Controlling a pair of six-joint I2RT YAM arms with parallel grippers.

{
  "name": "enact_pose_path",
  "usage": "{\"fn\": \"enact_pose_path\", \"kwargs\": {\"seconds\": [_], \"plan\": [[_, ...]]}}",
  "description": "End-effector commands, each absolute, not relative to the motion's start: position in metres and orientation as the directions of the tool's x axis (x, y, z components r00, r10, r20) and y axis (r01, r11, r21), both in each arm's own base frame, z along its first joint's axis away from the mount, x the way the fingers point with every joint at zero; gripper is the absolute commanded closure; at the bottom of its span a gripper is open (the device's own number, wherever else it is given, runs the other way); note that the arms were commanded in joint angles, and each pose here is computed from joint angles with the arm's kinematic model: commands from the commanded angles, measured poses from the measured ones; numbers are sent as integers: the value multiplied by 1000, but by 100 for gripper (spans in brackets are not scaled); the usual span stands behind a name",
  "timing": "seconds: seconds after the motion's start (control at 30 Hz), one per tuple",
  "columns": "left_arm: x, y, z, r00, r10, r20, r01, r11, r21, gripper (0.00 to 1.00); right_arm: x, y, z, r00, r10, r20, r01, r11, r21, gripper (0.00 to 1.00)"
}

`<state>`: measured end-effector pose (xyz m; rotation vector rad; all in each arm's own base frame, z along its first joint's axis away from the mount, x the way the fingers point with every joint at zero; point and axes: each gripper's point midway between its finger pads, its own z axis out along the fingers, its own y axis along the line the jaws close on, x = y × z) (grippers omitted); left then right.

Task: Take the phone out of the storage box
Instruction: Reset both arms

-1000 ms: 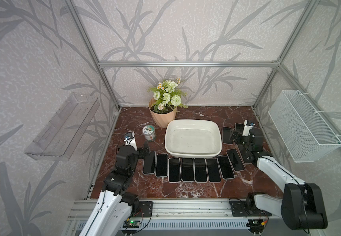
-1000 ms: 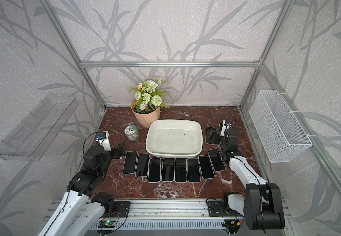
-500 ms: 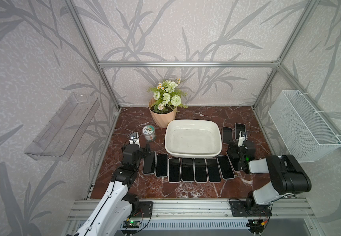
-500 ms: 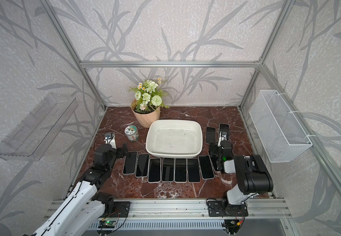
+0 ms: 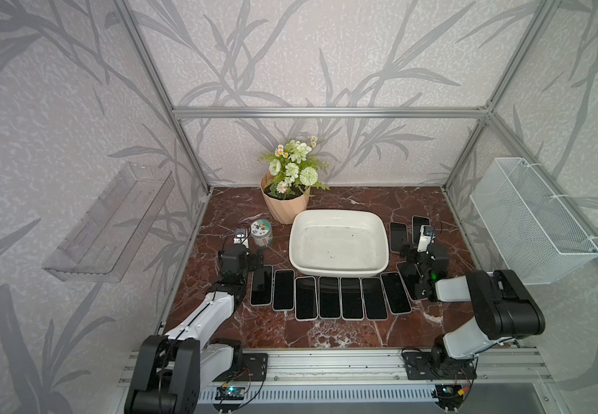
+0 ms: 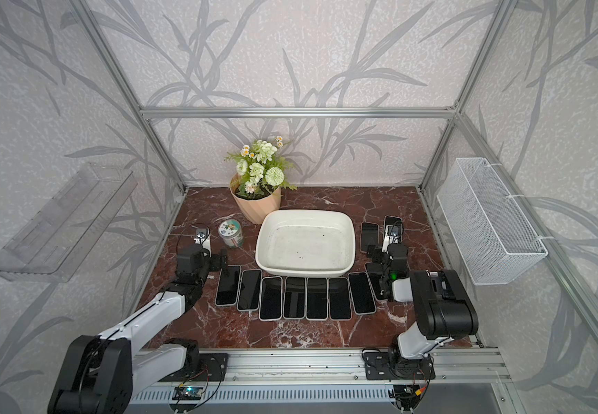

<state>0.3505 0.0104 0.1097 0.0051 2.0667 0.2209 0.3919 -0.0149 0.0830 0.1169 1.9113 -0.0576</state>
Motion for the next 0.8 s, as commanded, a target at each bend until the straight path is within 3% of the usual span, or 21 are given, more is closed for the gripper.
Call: {"fn": "enact_pose_path", "kwargs": {"seconds": [0.0,0.23,0.43,0.57,0.77], "plan": [[380,-2,128,-374,116,-920,-31,990,137,0,397,-14,92,-311,46,-949,103,995,14,1],[401,-3,103,-436,98,-895,8,994,105,0,397,-14,92,-309,44,-950,103,995,13,1],[392,10,99,-309,38,-950,-48,997,55,0,397,-14,92,-310,43,-950,103,995,12,1],[395,28,96,-357,-9,-934,-149,988,47,0,397,-14,92,-310,42,-950,100,995,11,1],[395,28,94,-367,-8,-930,-149,988,50,0,397,-13,92,-310,43,-950,100,995,12,1]]}}
